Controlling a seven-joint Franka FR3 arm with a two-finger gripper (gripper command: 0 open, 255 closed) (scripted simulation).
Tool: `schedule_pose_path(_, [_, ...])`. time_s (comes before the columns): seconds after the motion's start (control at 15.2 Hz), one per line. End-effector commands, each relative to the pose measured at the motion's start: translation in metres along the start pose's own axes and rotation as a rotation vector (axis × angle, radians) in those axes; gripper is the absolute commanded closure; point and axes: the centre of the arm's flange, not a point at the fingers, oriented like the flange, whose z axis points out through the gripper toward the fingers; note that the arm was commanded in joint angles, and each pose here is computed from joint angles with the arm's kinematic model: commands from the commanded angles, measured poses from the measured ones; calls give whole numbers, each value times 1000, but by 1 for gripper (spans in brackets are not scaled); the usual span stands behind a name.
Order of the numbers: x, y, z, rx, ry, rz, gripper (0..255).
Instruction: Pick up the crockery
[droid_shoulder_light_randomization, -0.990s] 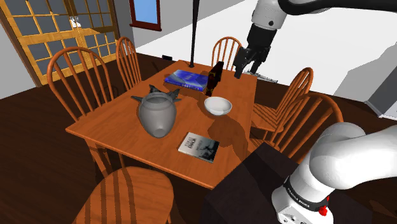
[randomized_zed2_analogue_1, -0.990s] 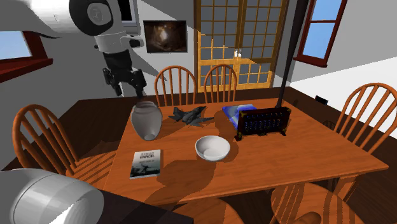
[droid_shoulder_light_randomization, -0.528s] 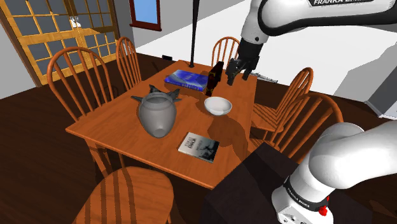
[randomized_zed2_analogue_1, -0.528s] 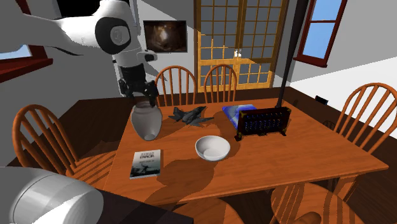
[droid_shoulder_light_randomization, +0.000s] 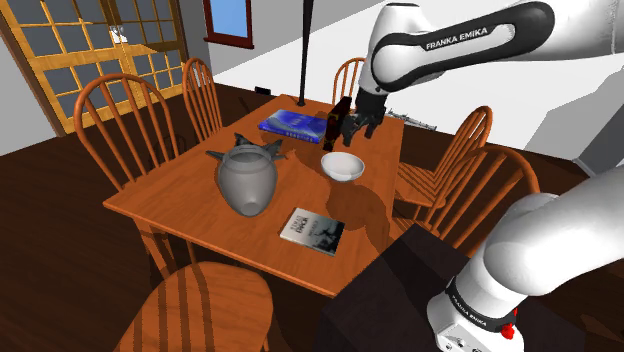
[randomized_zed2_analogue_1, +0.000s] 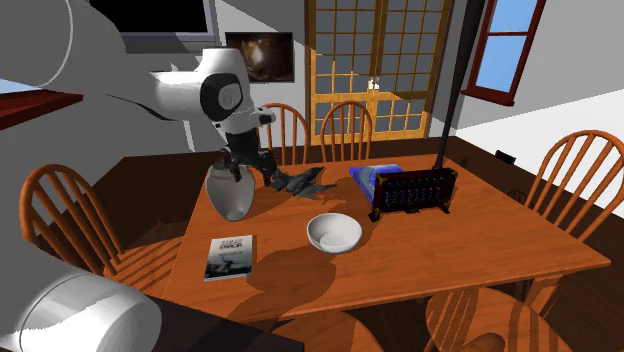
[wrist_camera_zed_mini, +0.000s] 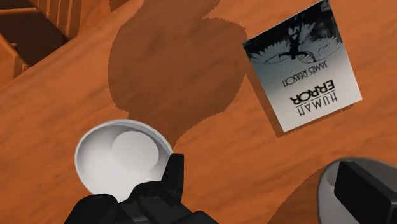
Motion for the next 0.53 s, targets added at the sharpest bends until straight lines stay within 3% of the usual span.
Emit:
schedule_pose_path(0.0, [16, 8, 22, -4, 2, -2, 0])
schedule_pose_path(0.46, [64, 34, 96, -19, 3, -7, 0])
